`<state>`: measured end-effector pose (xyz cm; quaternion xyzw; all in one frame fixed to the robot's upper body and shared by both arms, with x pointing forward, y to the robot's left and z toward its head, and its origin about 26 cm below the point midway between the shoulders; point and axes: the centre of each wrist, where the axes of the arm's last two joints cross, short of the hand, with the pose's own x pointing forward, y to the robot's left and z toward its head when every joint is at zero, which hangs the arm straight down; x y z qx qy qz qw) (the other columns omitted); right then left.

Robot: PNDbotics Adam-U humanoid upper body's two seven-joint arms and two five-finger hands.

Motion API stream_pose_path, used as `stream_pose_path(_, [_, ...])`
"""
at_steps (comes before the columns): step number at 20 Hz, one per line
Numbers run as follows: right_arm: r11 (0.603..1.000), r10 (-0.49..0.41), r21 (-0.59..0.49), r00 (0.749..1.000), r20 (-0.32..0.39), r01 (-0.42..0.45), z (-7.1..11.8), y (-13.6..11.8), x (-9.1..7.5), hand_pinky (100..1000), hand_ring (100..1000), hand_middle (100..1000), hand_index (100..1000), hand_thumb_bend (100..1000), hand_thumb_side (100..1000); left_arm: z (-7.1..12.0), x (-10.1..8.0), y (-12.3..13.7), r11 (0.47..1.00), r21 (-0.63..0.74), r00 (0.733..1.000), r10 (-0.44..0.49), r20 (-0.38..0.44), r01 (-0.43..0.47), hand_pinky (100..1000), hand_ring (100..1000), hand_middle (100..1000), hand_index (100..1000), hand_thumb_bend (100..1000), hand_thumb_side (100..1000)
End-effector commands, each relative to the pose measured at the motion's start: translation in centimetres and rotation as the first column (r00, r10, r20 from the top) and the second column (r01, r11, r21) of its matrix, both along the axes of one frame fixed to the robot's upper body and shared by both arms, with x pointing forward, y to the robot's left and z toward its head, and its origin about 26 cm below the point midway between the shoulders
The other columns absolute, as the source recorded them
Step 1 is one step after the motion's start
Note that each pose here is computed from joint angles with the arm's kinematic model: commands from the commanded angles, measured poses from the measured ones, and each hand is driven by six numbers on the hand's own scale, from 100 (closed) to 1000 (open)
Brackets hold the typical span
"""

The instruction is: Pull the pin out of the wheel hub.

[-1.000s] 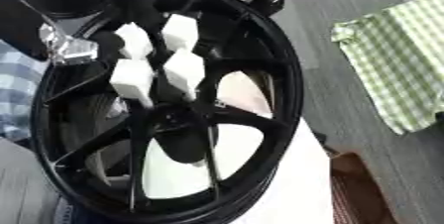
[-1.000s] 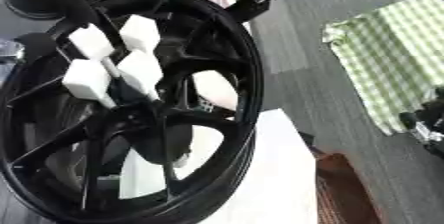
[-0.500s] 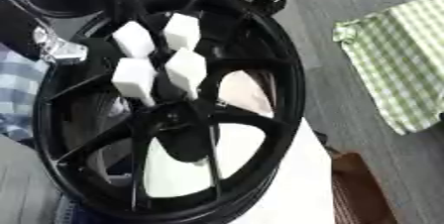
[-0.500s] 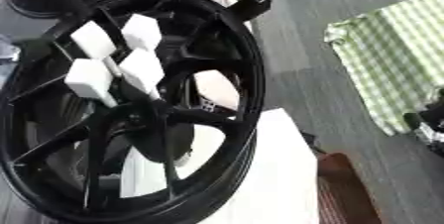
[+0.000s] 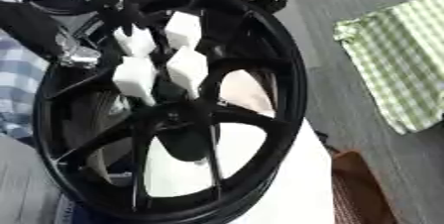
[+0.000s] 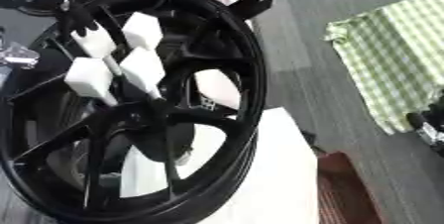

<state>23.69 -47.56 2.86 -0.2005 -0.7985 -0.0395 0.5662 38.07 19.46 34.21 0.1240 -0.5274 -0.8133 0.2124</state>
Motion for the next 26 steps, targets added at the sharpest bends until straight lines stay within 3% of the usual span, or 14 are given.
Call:
stream_pose_path(1, [0.999, 0.008, -0.038, 1.000, 0.023, -0.007, 1.3, -0.4, 0.2, 690, 606, 579, 805, 657, 203, 1.0, -0.1, 0.1, 1.000, 0.007, 1.000, 0.009, 0.025, -0.009, 740, 638, 641, 879, 294, 781])
stream_pose_path(17, [0.999, 0.011, -0.038, 1.000, 0.027, -0.010, 1.3, -0.3, 0.4, 689, 604, 580, 805, 657, 202, 0.1, 0.4, 0.1, 0.999, 0.037, 1.000, 0.015, 0.027, -0.016, 703, 598, 588, 852, 325, 822])
stream_pose_path(20, [0.999, 0.009, -0.038, 1.000, 0.025, -0.008, 1.3, -0.4, 0.3, 689, 603, 580, 805, 657, 202, 0.6, -0.4, 0.5, 0.999, 0.033, 0.999, 0.005, 0.051, -0.007, 687, 579, 575, 844, 310, 771])
stream_pose_path(26, [0.999, 0.007, -0.038, 1.000, 0.025, -0.006, 1.3, -0.5, 0.3, 689, 603, 579, 805, 657, 202, 1.3, -1.8, 1.4, 1.000, 0.016, 0.997, 0.016, 0.077, -0.017, 685, 581, 578, 840, 298, 760])
